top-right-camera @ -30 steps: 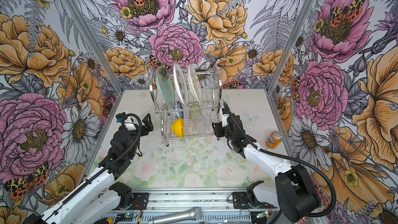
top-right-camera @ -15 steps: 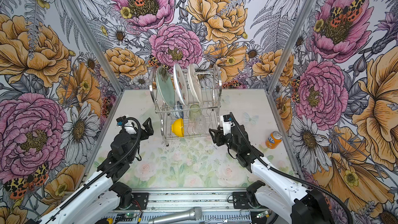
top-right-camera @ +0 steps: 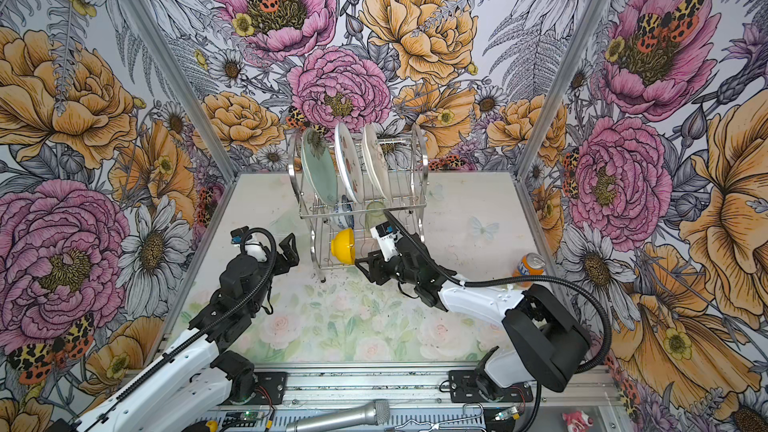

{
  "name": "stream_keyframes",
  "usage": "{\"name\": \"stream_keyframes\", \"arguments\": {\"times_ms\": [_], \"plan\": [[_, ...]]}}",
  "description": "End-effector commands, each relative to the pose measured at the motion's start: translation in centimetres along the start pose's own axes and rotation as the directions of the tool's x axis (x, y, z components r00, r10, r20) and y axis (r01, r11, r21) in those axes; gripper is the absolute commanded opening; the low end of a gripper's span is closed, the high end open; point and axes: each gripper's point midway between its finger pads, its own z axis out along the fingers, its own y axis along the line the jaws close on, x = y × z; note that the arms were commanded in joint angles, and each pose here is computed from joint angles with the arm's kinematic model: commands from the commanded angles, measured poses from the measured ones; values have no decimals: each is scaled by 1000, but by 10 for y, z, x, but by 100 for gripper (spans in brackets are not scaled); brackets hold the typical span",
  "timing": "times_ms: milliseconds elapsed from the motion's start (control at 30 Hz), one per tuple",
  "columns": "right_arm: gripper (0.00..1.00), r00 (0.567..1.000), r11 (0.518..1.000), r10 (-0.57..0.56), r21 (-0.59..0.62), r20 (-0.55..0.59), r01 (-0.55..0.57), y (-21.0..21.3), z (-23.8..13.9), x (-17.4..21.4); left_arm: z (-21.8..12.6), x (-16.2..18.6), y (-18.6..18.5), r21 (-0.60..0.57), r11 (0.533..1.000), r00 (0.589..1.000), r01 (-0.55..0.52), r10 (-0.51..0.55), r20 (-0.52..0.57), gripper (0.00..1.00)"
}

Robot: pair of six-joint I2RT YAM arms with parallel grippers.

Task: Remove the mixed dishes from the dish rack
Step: 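Reach the right gripper into the rack and close on the yellow bowl rim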

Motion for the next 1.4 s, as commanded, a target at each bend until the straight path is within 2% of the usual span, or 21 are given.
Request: {"name": "stream_keyframes", "arguments": {"times_ms": [0,767,1033,1367], "plan": [[56,997,995,-29,-97,69,35,23,12,-27,0,8,-3,20,1000,1000,-6,7,-30,99],[45,1000,993,-2,-116,9,3,10,53,-16,-1,13,1,25,1000,1000,-7,8,-20,99],[31,1000,993,1,-120,3,-1,8,61,-14,-1,14,0,28,1000,1000,-6,7,-21,99],[21,1000,991,4,-133,-4,-4,8,66,-12,-1,13,1,26,1000,1000,-3,3,-17,99]]}}
